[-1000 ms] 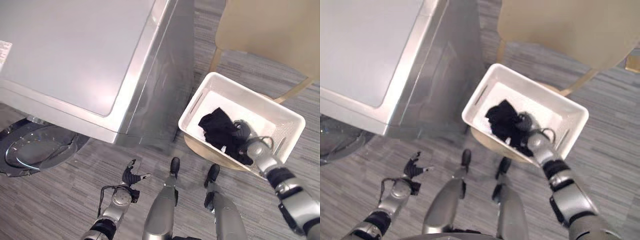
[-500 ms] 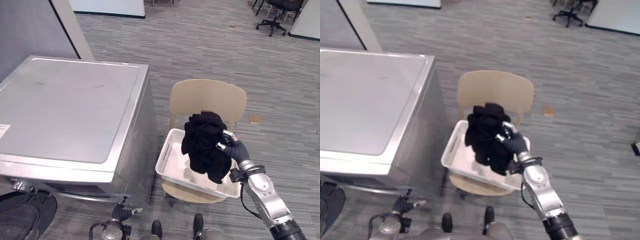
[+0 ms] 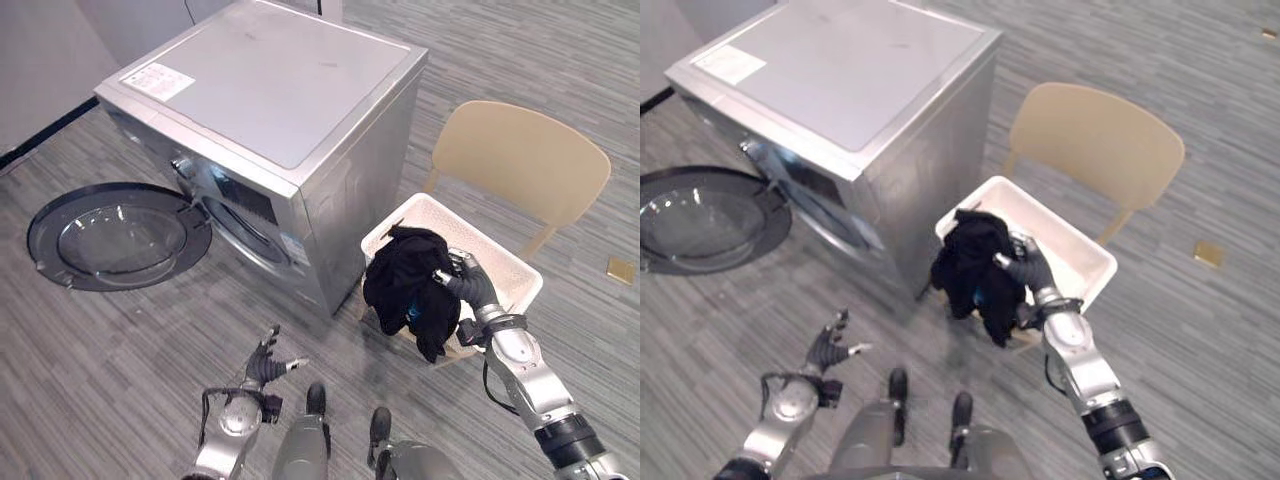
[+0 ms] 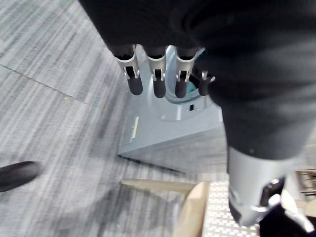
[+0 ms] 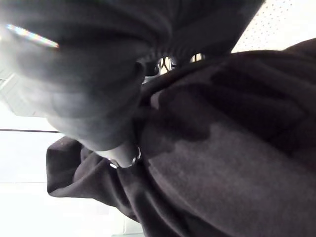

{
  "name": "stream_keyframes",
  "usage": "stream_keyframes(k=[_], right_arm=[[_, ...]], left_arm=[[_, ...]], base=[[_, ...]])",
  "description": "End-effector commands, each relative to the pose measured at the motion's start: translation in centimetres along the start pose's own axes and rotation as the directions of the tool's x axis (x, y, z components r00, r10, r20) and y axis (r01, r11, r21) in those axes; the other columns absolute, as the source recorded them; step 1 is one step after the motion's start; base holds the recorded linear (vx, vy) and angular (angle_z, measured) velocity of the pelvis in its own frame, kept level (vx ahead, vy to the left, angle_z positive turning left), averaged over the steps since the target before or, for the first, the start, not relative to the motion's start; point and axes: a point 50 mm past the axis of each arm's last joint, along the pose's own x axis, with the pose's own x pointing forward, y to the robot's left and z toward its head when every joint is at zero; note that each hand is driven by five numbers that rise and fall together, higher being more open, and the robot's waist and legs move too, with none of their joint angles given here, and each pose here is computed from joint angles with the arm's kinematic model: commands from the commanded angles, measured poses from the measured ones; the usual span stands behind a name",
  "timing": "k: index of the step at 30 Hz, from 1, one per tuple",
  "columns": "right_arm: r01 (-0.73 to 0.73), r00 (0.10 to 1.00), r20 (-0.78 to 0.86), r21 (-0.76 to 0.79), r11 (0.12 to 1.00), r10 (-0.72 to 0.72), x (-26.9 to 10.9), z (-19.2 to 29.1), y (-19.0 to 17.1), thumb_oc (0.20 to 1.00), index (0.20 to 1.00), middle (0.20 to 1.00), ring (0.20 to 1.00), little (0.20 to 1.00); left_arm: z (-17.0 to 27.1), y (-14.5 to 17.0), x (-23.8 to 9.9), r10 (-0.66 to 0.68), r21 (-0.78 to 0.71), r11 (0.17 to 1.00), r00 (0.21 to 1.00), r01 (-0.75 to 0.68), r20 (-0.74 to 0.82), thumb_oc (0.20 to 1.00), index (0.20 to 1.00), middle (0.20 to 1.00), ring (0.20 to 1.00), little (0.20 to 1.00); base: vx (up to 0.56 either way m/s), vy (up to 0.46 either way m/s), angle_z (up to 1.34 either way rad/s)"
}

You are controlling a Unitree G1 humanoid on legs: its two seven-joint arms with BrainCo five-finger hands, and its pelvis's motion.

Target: Grab the laundry basket,head to the washer,open it,put in the laundry and shut it.

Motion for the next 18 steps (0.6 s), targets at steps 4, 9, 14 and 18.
stream_keyframes(k=[4,9,14,18], right_arm=[[-0.022,0.972,0.234,0.136,0.99,-0.01,0.7,4.0,0.7,0.2,0.2,0.2,0.2,0.2],[-0.127,0.956,0.287,0.232,0.964,0.057,1.8,5.2,3.6,0.2,0.2,0.2,0.2,0.2],[-0.252,0.943,0.302,0.366,0.896,0.141,2.7,5.7,7.7,0.2,0.2,0.2,0.2,0.2],[-0.361,0.92,0.32,0.474,0.803,0.224,3.0,6.3,11.2,0.2,0.2,0.2,0.2,0.2]], left_arm=[[6.6,-2.7,1.4,-0.141,0.123,0.986,0.945,0.109,0.296,1.0,1.0,1.0,1.0,1.0],[10.8,-5.4,1.8,-0.22,0.138,0.975,0.871,0.177,0.44,1.0,1.0,1.0,1.0,1.0],[14.8,-8.0,2.3,-0.282,0.167,0.959,0.791,0.227,0.544,1.0,1.0,1.0,1.0,1.0],[17.3,-10.0,2.4,-0.323,0.219,0.946,0.73,0.238,0.602,1.0,1.0,1.0,1.0,1.0]], base=[[0.04,0.131,0.6],[-0.01,0.103,0.07],[-0.01,0.055,0.01],[-0.01,0.032,-0.09]])
